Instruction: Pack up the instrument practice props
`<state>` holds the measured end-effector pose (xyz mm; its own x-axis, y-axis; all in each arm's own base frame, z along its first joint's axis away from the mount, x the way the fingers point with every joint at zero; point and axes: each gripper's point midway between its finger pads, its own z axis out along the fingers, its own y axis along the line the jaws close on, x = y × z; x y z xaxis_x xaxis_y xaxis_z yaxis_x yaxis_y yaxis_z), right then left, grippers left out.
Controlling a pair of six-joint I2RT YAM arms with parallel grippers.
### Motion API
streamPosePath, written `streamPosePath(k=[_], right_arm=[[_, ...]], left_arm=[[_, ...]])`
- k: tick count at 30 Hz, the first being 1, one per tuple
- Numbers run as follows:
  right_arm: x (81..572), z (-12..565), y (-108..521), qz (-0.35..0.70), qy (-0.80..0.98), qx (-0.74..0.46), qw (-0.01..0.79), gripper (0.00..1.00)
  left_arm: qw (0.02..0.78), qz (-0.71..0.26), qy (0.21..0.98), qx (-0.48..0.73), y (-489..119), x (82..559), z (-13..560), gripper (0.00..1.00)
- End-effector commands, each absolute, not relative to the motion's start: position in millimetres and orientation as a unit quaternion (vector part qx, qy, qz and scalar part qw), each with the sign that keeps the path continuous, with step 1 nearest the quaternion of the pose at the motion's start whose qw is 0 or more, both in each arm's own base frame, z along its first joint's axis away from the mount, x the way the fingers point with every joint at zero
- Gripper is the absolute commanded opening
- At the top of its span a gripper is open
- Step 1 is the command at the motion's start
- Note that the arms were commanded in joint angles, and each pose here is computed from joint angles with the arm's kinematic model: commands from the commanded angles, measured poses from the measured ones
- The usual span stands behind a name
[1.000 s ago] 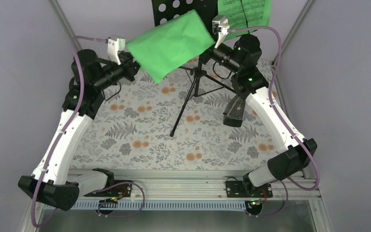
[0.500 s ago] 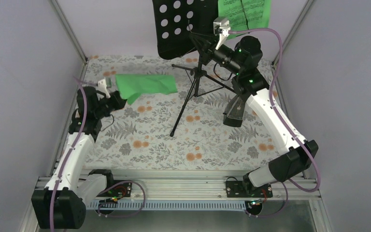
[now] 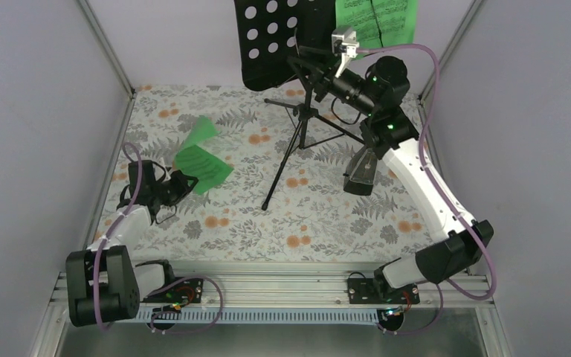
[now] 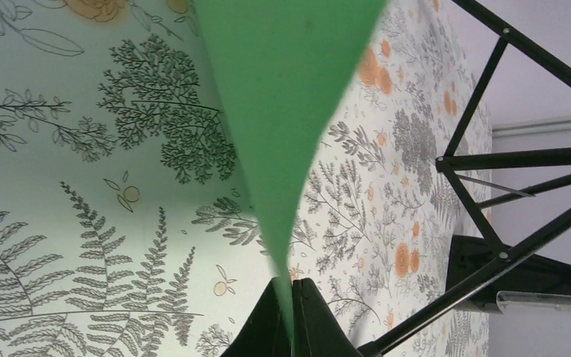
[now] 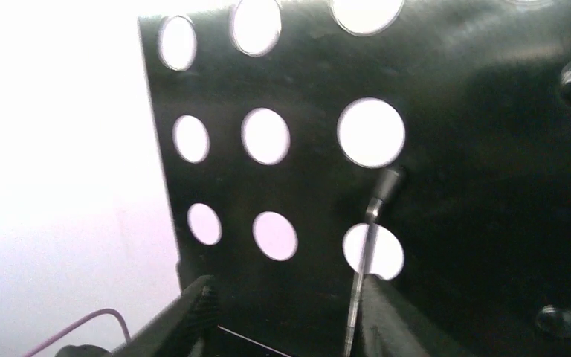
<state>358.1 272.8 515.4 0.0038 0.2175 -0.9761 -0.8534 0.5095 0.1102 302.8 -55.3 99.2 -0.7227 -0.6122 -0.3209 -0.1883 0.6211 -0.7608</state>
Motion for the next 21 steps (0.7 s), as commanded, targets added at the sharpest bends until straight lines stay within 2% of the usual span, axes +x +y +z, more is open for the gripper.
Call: streamPosePath(k=[1, 5, 8, 13, 15, 17, 18, 20, 21], right_arm=[[326, 548, 265, 0.418, 0.530, -0.301, 0.674, 0.55], [315, 554, 262, 0.422, 0.520, -0.307, 0.676, 0.75], [305, 559, 258, 0.422, 0.511, -0.309, 0.682, 0.84], [289, 560, 254, 0.426, 0.502, -0.321, 0.681, 0.95], [285, 559, 248, 0.417, 0.507, -0.313, 0.686, 0.97], [282, 556, 238, 0.399, 0.516, -0.296, 0.698, 0.99], [282, 553, 232, 0.388, 0.523, -0.283, 0.704, 1.00], [282, 541, 218, 0.365, 0.542, -0.257, 0.712, 1.00], [283, 533, 212, 0.353, 0.552, -0.244, 0.715, 1.00]], left_arm=[[0.275, -0.373, 0.856, -0.228, -55, 302, 87, 0.02], [0.263, -0.365, 0.862, -0.233, -53, 299, 75, 0.02], [0.273, -0.348, 0.865, -0.236, -46, 301, 76, 0.05], [0.318, -0.288, 0.874, -0.231, -23, 313, 94, 0.27], [0.339, -0.267, 0.871, -0.234, -14, 316, 104, 0.43], [0.359, -0.246, 0.868, -0.239, -4, 320, 115, 0.75], [0.368, -0.234, 0.867, -0.242, 0, 321, 119, 0.85], [0.385, -0.210, 0.864, -0.247, 10, 323, 128, 0.99], [0.394, -0.197, 0.862, -0.252, 16, 323, 133, 1.00]])
